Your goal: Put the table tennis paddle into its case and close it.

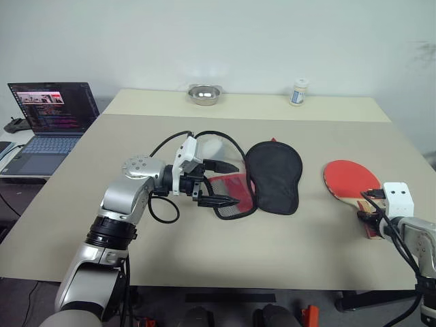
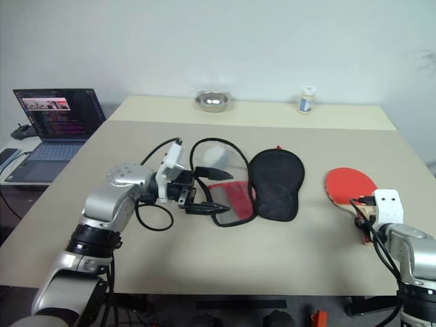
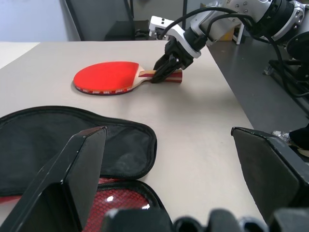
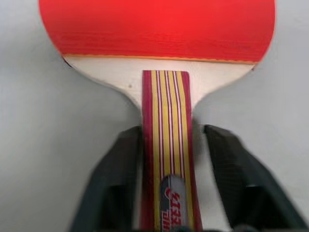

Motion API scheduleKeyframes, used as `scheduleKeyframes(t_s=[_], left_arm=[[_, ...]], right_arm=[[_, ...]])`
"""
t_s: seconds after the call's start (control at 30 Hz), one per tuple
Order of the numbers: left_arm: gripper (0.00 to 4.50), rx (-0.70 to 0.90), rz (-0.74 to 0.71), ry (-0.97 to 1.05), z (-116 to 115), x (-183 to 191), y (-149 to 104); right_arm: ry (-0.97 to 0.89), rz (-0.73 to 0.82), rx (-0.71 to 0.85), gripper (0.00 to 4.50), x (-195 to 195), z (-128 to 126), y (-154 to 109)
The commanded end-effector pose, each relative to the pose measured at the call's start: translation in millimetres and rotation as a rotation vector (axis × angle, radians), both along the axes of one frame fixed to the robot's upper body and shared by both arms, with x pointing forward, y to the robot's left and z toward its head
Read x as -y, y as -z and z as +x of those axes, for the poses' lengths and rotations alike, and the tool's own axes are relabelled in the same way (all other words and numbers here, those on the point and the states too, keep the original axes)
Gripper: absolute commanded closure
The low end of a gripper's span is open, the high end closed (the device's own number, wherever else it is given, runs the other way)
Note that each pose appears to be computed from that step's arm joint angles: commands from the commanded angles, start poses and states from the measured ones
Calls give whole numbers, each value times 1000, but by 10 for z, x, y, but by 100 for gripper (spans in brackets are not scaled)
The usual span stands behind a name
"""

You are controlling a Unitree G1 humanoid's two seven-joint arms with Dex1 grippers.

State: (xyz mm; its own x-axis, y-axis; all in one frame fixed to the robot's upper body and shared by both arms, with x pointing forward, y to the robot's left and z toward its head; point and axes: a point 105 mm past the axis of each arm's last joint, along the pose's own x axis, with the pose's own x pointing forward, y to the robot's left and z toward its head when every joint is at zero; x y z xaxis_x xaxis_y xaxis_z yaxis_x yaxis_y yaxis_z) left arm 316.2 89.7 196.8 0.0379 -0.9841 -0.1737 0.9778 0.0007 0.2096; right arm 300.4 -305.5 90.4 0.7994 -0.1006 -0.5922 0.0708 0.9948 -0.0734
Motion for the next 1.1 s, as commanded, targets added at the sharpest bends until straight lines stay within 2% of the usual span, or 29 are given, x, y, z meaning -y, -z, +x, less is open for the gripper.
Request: scheduleKeyframes(t_s=[0.03,0.07,0.27,0.73,0.93,1.03,1.1], left_arm=[[0,39,0,32,-38,45,-93],[0,38,-1,30,-37,44,-89],[0,40,-10,27,-36,42,-82],[0,44,-36,52,-82,61,-135],[0,35,-45,49,-95,49,-148],[0,36,-53,37,-82,38,-160],[0,37,-57,30,-75,30,-167]], right_arm=[[-91,62,-22,89,-135,-14,55],[-92,75,-17,55,-126,2,48],[-81,112,8,55,-61,127,-5],[-104,70,11,55,-40,311,57],[-87,69,34,254,-52,352,44],[-82,65,58,338,-59,382,-16],[-81,65,85,340,-70,402,-104]])
